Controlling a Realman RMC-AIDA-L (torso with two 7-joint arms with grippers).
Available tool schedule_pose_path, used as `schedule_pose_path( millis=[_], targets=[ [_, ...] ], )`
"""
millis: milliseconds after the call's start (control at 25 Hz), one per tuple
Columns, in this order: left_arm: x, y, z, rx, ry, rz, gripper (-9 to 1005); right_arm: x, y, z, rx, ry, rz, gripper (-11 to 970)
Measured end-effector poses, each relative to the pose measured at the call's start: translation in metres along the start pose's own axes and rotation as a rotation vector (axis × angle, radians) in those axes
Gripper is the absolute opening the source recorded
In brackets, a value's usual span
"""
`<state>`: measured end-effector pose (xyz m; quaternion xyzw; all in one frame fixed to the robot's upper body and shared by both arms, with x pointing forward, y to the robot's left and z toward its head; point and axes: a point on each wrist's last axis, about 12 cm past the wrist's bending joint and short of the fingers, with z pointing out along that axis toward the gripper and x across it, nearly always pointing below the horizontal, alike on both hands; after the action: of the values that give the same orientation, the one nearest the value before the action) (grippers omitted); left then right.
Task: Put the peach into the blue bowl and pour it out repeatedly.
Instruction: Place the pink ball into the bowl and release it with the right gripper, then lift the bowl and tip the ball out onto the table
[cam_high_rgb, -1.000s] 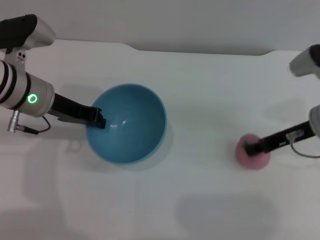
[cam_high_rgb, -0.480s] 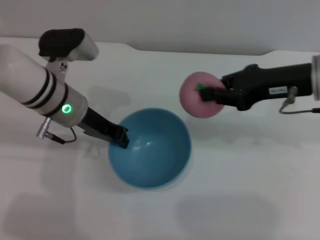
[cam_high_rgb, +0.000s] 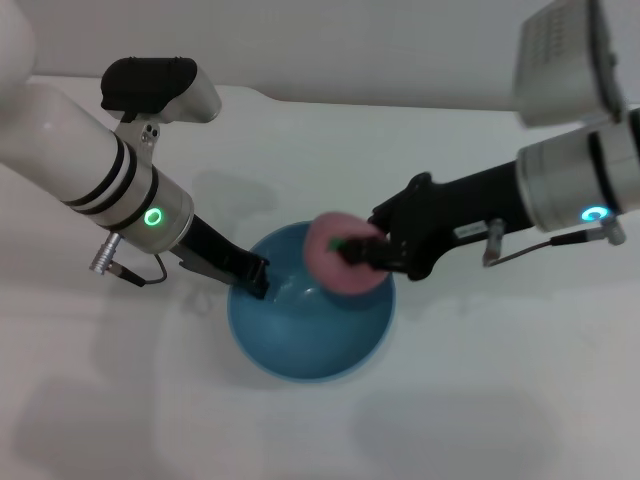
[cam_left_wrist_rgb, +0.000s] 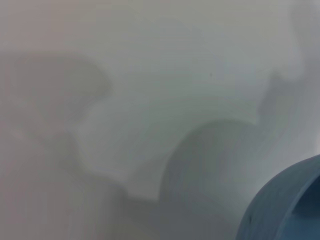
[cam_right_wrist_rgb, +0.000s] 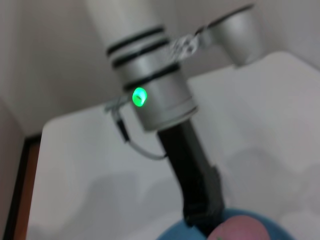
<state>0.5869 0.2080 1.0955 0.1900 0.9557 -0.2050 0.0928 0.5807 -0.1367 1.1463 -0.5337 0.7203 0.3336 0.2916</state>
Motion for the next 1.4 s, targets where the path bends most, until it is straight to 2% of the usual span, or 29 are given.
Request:
schedule_pose_path(
  millis=[120,360,440,640,840,920,960,1000,1040,1160,1280,1400],
  targets=[
    [-0.001,0.0,0.0,0.0,-0.002,0.0,0,-0.001,0.002,0.007,0.001,0.023,-0.017,76],
    [-0.002,0.0,-0.001,0.0,-0.005,0.0,-1,-0.003,0.002,0.012,0.02,0.025,-0.031,199],
    [-0.002,0.0,-0.001,0.0,-0.009,-0.001,-1,-0.004,0.001,0.012,0.026,0.018,-0.029,445],
    [-0.004,0.002,-0.002,-0.009,-0.028,0.0,-1,-0.003,0.001,0.011,0.033,0.009,-0.014,516],
    [-0.008,0.005,-0.003,-0.029,-0.073,0.003,-1,-0.001,-0.007,0.003,0.076,-0.022,0.054,516],
    [-0.015,0.009,-0.003,-0.034,-0.177,0.001,-1,0.006,-0.014,-0.006,0.111,-0.047,0.12,516],
    [-0.017,0.011,-0.002,-0.023,-0.232,0.001,-1,0.017,-0.021,-0.021,0.154,-0.09,0.189,516],
    [-0.017,0.011,-0.002,-0.023,-0.232,0.001,0,0.024,-0.025,-0.03,0.184,-0.121,0.233,516],
    [-0.018,0.013,-0.002,-0.012,-0.281,-0.001,0,0.024,-0.025,-0.03,0.184,-0.121,0.233,516],
    [-0.02,0.02,0.0,0.015,-0.434,-0.029,0,0.048,-0.033,-0.059,0.256,-0.209,0.377,516],
    [-0.02,0.03,-0.002,0.006,-0.567,-0.047,0,0.077,-0.034,-0.079,0.279,-0.218,0.485,516],
    [-0.018,0.038,-0.003,-0.056,-0.75,-0.019,0,0.102,-0.028,-0.091,0.295,-0.182,0.547,516]
  ],
)
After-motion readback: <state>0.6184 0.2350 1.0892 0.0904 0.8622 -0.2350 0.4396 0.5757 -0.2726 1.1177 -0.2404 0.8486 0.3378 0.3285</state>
